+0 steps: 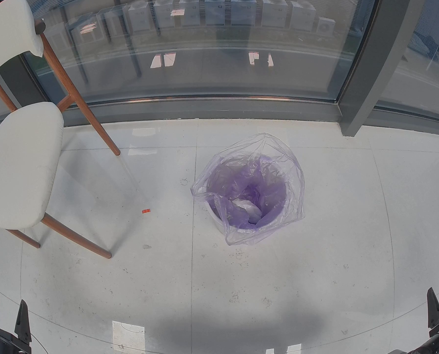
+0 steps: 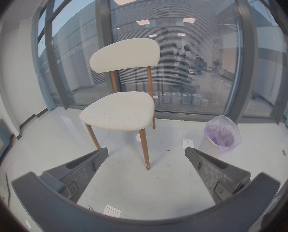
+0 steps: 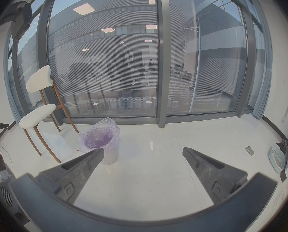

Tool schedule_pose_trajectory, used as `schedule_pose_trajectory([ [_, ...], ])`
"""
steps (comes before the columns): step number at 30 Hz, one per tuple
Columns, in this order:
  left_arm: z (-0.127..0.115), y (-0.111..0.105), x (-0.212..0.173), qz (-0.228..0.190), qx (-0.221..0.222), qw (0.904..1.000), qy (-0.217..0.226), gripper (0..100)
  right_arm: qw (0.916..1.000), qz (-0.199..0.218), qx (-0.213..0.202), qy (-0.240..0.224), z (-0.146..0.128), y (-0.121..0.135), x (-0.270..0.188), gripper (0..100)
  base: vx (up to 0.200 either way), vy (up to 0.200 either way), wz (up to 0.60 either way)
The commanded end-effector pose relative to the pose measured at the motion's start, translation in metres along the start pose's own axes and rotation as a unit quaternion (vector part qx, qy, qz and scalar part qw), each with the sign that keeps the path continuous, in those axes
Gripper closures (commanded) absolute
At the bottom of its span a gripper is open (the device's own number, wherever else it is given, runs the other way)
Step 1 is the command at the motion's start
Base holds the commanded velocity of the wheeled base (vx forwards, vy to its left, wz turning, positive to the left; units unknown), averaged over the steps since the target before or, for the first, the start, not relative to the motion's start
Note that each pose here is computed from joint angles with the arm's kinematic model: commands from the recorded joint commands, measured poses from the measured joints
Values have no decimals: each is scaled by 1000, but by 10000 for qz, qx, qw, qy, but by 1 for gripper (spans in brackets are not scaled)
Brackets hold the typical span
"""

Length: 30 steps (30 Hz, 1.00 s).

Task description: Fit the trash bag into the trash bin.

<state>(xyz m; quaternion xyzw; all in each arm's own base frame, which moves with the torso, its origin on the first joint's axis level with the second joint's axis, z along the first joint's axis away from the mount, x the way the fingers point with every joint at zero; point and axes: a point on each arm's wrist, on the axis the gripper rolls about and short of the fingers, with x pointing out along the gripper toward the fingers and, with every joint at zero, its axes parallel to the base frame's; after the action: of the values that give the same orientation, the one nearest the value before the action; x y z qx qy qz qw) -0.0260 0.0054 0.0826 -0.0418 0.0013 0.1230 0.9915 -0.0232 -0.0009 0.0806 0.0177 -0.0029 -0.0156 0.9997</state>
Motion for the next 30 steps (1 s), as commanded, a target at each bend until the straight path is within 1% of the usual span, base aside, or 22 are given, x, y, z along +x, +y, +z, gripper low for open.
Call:
schedule_pose_trajectory([
  [1, -2, -1, 0, -239, -81, 9997, -35, 0, 10000, -6, -2, 49, -5, 0, 1, 0, 0, 0, 0],
  [3, -3, -2, 1, -589, 31, 9983, 6, 0, 10000, -7, 5, 57, -5, 0, 1, 0, 0, 0, 0],
  [4, -3, -2, 1, -589, 31, 9983, 6, 0, 10000, -7, 5, 57, -5, 0, 1, 0, 0, 0, 0],
  [5, -3, -4, 1, -809, 142, 9966, 38, 0, 10000, 1, 5, 57, -5, 0, 1, 0, 0, 0, 0],
  [8, -8, -5, 2, -1081, 411, 9932, 98, 0, 10000, 1, 5, 57, -5, 0, 1, 0, 0, 0, 0],
  [10, -8, -5, 2, -1172, 433, 9921, 99, 0, 10000, 1, 6, 50, -5, 0, 1, 0, 0, 0, 0],
  [27, -8, -5, 2, -1150, 447, 9923, 89, 0, 10000, 2, -2, 42, -5, 0, 1, 0, 0, 0, 0],
  [30, -8, -5, 2, -1149, 433, 9924, 98, 0, 10000, -6, -2, 49, -5, 0, 1, 0, 200, 0, 0],
])
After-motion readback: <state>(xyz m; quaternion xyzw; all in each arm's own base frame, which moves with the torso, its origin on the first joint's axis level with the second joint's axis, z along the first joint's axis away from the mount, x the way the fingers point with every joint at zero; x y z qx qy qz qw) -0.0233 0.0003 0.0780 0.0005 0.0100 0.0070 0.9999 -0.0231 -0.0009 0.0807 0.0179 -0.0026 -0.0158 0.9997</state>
